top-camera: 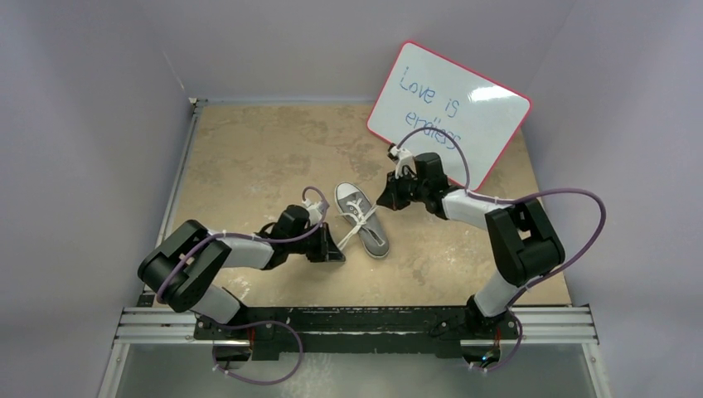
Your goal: Tie the shoes
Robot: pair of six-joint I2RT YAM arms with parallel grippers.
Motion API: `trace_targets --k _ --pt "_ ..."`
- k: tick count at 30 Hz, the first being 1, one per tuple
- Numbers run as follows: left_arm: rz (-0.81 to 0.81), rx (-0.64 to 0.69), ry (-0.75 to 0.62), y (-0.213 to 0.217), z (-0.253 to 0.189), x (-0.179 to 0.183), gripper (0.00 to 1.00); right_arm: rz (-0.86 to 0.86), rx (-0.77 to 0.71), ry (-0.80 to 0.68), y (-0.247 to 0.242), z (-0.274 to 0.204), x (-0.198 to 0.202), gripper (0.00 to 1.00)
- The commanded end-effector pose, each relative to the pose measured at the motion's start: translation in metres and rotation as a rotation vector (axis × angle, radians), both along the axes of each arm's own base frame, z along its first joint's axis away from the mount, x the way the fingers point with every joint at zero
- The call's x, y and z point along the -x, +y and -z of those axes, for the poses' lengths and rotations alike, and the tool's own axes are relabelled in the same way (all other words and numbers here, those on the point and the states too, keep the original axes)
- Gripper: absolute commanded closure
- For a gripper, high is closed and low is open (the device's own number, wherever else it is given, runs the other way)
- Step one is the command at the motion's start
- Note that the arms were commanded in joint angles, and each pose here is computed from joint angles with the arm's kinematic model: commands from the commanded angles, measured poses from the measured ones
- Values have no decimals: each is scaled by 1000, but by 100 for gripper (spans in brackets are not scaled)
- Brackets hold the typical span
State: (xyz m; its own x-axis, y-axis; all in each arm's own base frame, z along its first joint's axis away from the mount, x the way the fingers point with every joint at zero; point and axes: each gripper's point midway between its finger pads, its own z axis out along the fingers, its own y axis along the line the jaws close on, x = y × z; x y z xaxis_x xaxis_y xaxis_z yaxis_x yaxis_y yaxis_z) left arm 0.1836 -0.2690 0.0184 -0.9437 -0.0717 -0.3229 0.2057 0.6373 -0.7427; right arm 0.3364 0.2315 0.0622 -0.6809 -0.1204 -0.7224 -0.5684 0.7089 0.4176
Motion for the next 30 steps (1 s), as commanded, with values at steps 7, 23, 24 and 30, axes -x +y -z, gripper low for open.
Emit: trace_targets --k 7,23,24,30 --pt "12 -136 -185 -16 -24 -71 100 -99 141 -80 -13 -43 -22 85" --pt "89 -39 -116 -25 -24 -91 100 -924 201 -814 46 -75 102 29" --pt "90 -34 -119 -26 -26 -92 100 -945 204 -838 48 -71 104 29" --pt "108 -33 -102 -26 -22 -88 100 -1044 252 -934 62 -62 96 32"
